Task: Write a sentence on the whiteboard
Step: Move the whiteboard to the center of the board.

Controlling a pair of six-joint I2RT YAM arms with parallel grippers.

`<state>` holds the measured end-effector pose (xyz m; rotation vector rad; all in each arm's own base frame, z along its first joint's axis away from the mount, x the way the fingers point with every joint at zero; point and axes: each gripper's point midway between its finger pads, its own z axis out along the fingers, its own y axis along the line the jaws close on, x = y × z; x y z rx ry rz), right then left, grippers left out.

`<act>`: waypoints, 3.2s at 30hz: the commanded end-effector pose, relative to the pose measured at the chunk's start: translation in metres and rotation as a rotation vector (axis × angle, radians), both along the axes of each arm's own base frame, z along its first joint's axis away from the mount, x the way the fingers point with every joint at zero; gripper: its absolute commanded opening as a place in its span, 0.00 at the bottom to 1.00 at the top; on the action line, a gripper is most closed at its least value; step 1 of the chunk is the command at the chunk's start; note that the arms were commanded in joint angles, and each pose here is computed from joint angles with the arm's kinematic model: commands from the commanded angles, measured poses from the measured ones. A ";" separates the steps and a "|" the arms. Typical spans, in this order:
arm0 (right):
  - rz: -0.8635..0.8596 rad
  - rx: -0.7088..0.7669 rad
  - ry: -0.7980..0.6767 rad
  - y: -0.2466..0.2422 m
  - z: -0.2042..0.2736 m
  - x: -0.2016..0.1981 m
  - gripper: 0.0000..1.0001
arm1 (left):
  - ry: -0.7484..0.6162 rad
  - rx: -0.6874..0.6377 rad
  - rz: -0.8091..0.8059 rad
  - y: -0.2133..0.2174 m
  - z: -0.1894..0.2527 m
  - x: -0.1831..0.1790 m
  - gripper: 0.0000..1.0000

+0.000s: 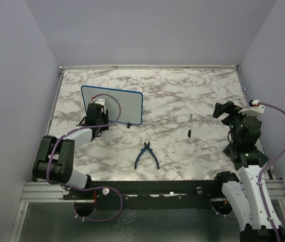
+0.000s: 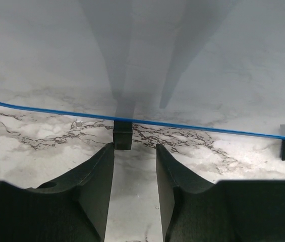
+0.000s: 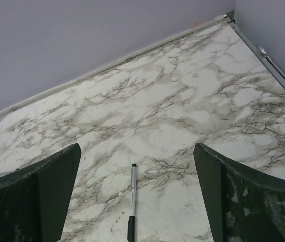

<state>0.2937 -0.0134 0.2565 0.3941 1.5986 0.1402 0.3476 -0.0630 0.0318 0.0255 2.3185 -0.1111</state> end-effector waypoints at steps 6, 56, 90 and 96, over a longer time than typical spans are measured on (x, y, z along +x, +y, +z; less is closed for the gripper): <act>0.020 0.006 -0.010 0.004 -0.002 0.000 0.98 | -0.054 0.001 -0.136 -0.034 0.015 0.003 0.39; 0.035 0.007 -0.011 0.006 -0.001 -0.001 0.98 | -0.162 -0.077 0.364 -0.015 0.018 -0.009 0.39; 0.045 0.009 -0.011 0.008 -0.002 0.000 0.98 | -0.165 -0.010 0.381 -0.016 0.002 0.017 0.31; 0.046 0.009 -0.006 0.008 -0.004 0.001 0.98 | -0.188 0.000 0.390 -0.014 0.006 0.021 0.31</act>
